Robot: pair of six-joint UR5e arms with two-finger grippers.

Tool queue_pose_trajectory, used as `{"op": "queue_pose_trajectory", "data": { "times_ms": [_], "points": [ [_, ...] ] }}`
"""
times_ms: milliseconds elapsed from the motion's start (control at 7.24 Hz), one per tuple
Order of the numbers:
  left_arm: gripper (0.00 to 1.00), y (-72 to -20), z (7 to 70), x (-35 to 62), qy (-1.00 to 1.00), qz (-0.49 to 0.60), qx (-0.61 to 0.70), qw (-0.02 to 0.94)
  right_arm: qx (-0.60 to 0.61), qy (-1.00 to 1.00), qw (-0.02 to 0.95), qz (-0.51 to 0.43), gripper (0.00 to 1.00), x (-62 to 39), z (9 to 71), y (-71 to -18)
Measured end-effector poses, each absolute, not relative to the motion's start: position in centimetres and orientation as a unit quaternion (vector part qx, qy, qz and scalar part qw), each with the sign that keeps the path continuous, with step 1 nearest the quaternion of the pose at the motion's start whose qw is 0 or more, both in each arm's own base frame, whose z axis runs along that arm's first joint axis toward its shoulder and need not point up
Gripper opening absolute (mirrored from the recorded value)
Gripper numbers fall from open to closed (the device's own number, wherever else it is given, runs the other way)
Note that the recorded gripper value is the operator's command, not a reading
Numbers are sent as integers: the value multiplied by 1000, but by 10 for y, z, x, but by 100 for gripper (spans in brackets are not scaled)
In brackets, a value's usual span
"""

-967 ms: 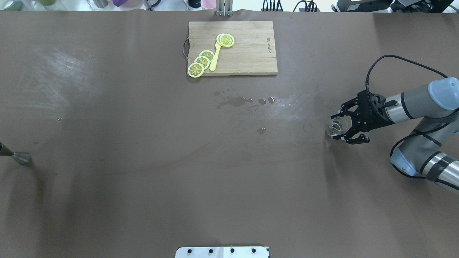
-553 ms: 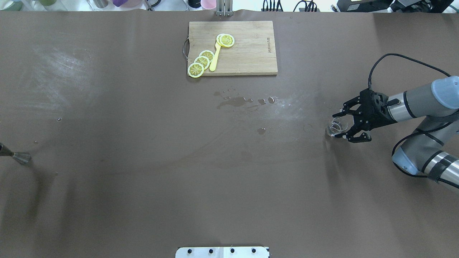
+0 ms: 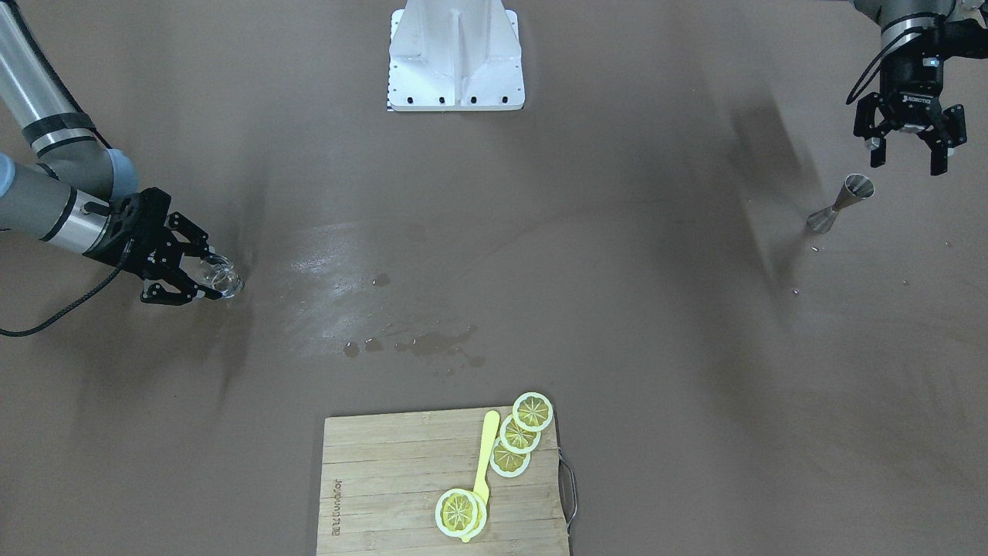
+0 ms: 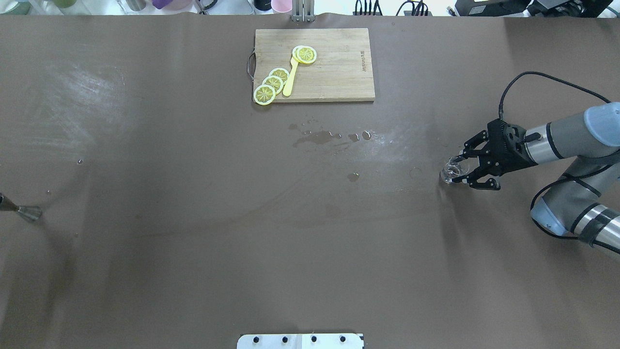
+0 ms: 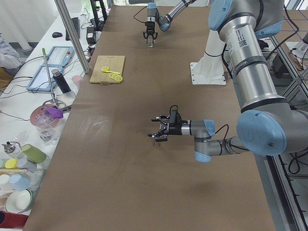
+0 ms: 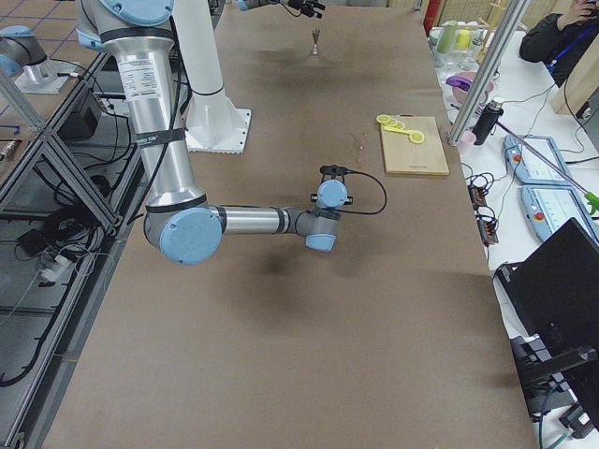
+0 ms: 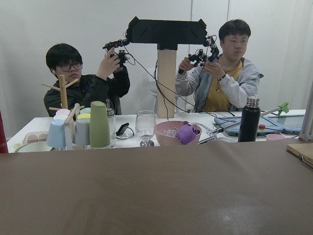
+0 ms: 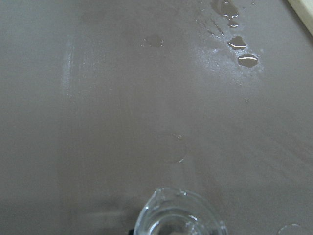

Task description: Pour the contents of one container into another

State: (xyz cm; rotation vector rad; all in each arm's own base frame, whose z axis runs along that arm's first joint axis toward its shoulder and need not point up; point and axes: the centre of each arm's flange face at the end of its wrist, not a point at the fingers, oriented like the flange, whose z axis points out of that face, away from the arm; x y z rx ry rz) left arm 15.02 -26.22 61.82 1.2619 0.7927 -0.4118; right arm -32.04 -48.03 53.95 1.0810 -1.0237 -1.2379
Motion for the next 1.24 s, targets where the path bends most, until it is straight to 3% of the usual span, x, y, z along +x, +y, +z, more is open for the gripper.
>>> {"op": "queue_pose_trajectory", "data": {
  "times_ms": [138, 1243],
  "points": [
    [98, -257, 620, 155, 354, -185, 573, 716, 459, -436, 570, -524, 0, -316, 539, -483],
    [98, -226, 643, 193, 298, -215, 616, 697, 458, -450, 601, -475, 0, -245, 510, -523]
  ]
}}
